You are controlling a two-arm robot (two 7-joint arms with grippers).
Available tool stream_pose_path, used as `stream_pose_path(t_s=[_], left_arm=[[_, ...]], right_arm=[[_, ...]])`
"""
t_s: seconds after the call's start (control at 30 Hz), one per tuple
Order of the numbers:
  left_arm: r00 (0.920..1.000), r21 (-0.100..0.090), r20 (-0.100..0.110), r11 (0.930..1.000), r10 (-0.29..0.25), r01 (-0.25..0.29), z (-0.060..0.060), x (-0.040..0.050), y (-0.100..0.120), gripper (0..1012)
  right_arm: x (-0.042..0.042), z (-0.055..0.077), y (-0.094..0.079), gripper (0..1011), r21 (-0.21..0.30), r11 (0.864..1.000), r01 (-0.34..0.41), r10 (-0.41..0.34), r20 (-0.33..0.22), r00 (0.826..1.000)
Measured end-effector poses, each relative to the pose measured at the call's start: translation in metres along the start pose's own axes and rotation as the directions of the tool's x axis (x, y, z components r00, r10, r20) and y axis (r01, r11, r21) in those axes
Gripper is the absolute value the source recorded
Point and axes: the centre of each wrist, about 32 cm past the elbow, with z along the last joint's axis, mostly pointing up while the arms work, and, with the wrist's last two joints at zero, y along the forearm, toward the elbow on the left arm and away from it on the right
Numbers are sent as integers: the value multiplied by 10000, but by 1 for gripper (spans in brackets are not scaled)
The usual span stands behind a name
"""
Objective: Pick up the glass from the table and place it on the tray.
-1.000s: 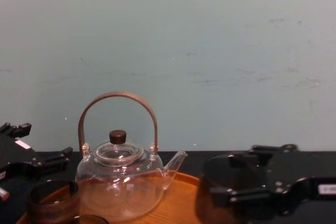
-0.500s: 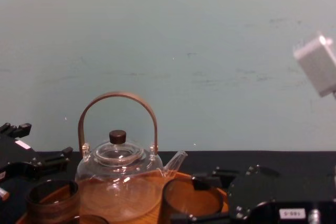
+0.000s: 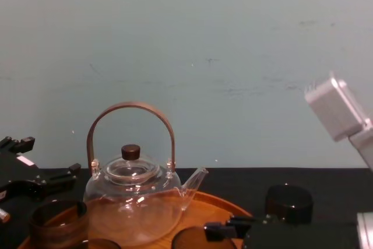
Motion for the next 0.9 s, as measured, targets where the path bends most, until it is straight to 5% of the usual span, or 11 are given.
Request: stream_pose_path(t_s=[0.9], left_arm=[[10000, 1, 0, 10000, 0, 0, 0, 0, 0, 1001]], right_arm=[[-14, -115, 51, 904, -282, 9996, -11, 7, -135, 9999]])
